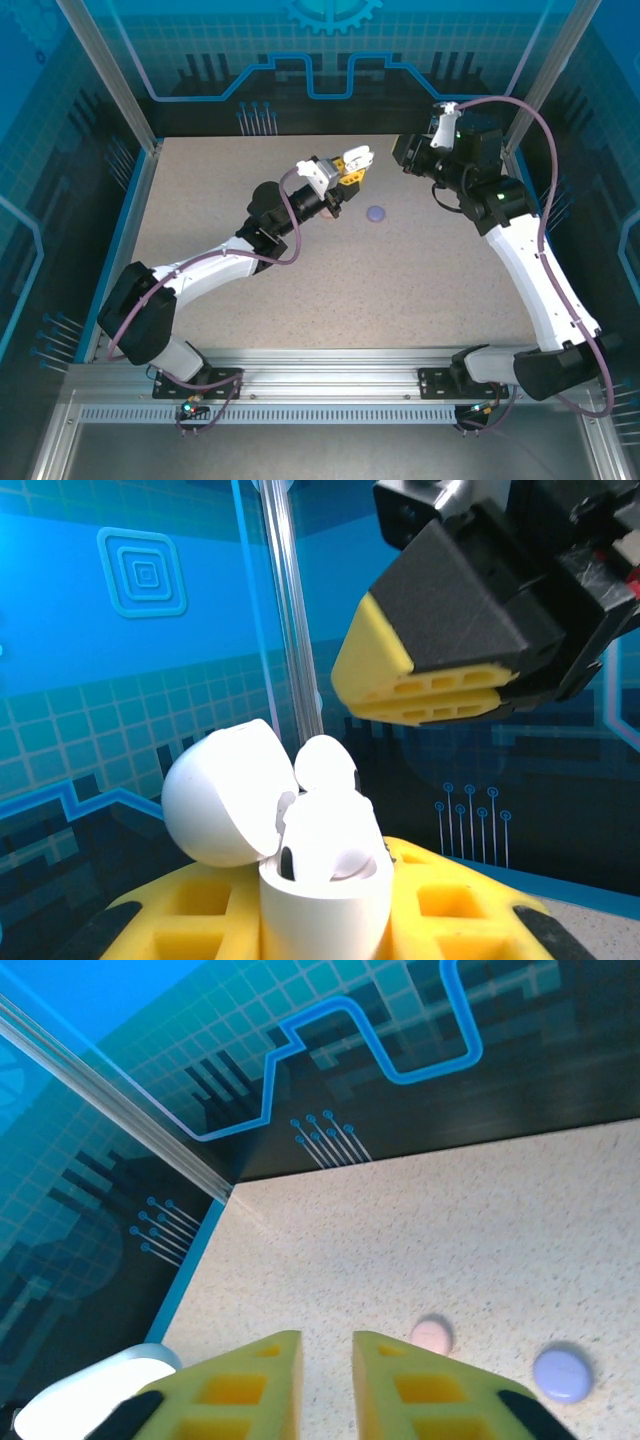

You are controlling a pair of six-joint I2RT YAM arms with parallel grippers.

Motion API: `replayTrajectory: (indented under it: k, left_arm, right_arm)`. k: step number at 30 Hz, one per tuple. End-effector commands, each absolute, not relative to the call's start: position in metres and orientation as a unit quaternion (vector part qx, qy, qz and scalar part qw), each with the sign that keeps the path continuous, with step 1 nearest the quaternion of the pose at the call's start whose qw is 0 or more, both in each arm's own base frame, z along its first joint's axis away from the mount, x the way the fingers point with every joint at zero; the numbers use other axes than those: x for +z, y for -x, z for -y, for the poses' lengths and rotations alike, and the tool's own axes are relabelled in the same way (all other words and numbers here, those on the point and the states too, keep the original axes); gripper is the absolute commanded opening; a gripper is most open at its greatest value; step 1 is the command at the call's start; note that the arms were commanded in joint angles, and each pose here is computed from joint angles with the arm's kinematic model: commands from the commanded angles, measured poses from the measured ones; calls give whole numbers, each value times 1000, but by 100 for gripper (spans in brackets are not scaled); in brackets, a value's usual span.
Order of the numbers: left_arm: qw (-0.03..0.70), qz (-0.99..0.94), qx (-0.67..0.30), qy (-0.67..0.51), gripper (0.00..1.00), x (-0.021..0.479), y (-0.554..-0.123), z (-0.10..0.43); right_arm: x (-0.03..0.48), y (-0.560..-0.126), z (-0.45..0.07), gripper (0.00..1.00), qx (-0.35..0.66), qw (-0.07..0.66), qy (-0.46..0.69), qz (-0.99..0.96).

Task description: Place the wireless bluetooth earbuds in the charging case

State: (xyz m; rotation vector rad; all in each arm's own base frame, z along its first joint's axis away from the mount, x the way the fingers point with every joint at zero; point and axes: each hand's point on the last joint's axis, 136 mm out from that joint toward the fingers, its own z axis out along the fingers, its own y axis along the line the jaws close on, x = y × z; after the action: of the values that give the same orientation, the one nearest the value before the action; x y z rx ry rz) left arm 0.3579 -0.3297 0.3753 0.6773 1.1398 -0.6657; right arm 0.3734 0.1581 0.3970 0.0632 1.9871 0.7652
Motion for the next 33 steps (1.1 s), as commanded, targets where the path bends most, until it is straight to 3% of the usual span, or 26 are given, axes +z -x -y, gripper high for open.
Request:
replayTrajectory:
  k: [1, 22, 33]
  left_arm:
    - [750, -497, -312, -306, 0, 390, -354, 332]
    - [743, -502, -322, -303, 0, 387, -355, 334]
    - [744, -506, -318, -299, 0, 385, -358, 334]
  right_arm:
    - [394, -373, -168, 17, 344, 458, -16, -820]
    - [390, -400, -192, 14, 368, 440, 7, -819]
    - [395, -376, -202, 12, 367, 432, 41, -823]
